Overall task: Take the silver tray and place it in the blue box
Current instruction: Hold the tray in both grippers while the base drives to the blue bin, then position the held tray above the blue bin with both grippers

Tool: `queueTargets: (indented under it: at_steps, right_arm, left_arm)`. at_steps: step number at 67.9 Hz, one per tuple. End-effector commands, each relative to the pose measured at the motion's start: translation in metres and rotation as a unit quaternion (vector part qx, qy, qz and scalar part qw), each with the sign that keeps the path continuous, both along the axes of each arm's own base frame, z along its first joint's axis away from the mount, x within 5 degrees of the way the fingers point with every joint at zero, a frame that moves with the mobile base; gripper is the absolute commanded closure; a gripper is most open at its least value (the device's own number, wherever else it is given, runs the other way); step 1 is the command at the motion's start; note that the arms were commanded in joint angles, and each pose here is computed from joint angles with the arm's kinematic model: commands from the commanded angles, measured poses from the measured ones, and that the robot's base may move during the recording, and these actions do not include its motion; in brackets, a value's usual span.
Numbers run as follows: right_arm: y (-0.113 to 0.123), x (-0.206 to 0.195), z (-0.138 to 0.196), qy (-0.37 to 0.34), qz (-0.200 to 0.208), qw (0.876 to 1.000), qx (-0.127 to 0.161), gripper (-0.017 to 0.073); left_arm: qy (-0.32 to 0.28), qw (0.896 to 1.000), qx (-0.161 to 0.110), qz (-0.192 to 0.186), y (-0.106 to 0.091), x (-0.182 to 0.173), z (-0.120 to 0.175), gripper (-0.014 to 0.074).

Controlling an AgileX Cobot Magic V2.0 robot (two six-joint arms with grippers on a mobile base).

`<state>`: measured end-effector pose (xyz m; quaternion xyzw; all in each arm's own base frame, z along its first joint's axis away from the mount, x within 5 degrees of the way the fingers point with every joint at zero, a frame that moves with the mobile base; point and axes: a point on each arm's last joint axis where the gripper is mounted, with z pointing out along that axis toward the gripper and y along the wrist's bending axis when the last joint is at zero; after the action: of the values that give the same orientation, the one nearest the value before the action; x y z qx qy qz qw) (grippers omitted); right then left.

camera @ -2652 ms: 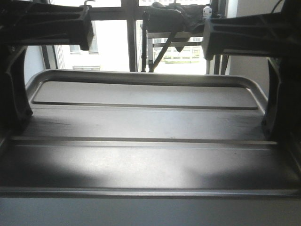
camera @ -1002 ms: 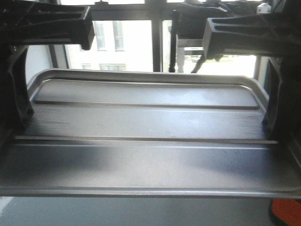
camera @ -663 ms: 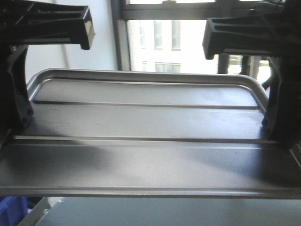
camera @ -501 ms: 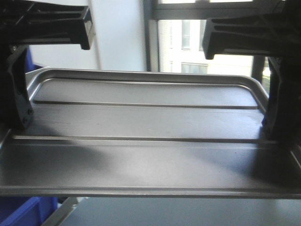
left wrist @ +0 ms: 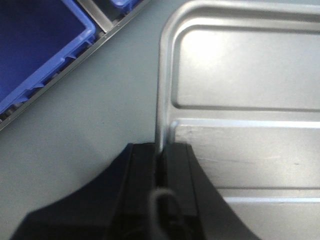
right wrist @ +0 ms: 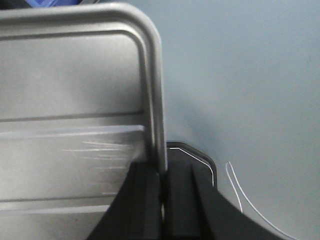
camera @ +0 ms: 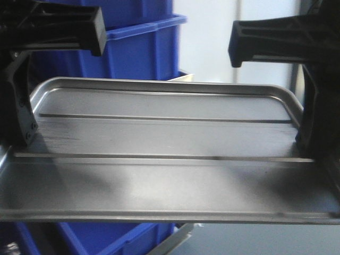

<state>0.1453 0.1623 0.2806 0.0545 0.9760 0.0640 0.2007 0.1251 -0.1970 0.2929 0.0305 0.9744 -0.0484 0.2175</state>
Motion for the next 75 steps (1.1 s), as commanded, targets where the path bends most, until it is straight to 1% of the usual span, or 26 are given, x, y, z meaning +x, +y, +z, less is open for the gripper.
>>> queueTargets:
  at_steps: [1,75]
  right_arm:
    - [0.0023,0.0028,0.0178,-0.043,0.010,0.998,0.037,0.0503]
    - [0.0023,0.0028,0.0178,-0.043,0.010,0.998,0.037,0.0503]
  left_arm:
    - [-0.020,0.999,-0.033,-0.013,-0.0015,-0.0021,0.0145,0.0694]
    - [-0.020,0.999,-0.033,-0.013,-0.0015,-0.0021,0.0145,0.0694]
